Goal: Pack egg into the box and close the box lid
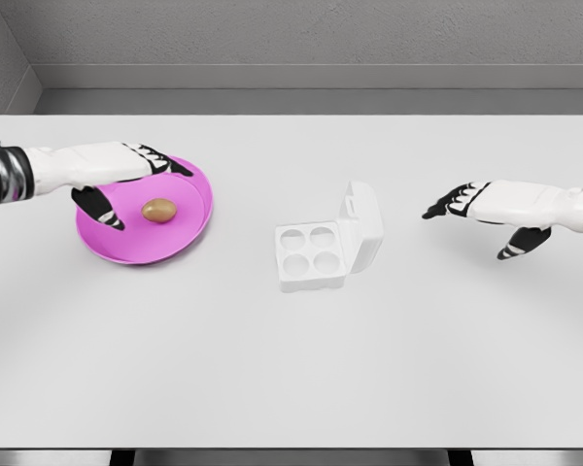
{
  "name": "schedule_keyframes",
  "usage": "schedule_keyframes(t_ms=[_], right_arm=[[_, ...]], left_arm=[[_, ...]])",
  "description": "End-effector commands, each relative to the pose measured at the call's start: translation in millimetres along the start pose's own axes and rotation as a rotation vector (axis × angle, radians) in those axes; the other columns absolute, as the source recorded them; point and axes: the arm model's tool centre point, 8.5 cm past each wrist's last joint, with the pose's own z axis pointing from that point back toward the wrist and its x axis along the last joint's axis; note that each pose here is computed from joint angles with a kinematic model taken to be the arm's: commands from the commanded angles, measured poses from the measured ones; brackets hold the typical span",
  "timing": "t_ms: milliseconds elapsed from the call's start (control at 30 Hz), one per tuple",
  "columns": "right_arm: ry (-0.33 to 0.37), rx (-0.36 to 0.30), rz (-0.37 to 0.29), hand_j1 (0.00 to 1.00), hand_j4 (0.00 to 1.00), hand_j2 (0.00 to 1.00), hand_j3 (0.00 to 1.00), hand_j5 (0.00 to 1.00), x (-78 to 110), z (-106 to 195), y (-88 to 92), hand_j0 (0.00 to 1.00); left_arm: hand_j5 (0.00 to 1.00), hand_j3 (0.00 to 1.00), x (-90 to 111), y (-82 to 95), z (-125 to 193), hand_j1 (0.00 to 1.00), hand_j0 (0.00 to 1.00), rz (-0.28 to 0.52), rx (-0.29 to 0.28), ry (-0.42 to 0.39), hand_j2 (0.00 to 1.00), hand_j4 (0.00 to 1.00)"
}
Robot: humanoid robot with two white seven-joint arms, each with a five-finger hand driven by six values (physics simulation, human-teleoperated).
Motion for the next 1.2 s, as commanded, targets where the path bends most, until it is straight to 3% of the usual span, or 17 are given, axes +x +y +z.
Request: schedule_keyframes(t_ms=[0, 367, 633, 1167], right_arm=[[0.014, 0.002, -0.021, 1.0, 1.0, 1.0, 1.0, 1.0, -5.4, 2, 3.4, 1.0], [0.042, 0.003, -0.039, 1.0, 1.0, 1.0, 1.0, 1.0, -15.2, 6, 5.2, 1.0], [0.047, 0.003, -0.046, 1.0, 1.0, 1.0, 1.0, 1.0, -17.0, 7, 7.0, 1.0], [0.021, -0.01, -0.043, 1.0, 1.0, 1.0, 1.0, 1.0, -10.7, -3, 4.8, 1.0]], left_arm=[[1.0, 1.0, 0, 0.9, 4, 1.0, 1.0, 0.001, 0.003, -0.006, 1.0, 1.0], [1.0, 1.0, -8, -9.7, -27, 1.0, 1.0, 0.045, -0.005, 0.005, 1.0, 1.0], [1.0, 1.0, -22, -21.8, -42, 1.0, 1.0, 0.042, -0.04, 0.064, 1.0, 1.0], [1.0, 1.0, -25, -23.2, -56, 1.0, 1.0, 0.077, -0.037, 0.067, 1.0, 1.0]])
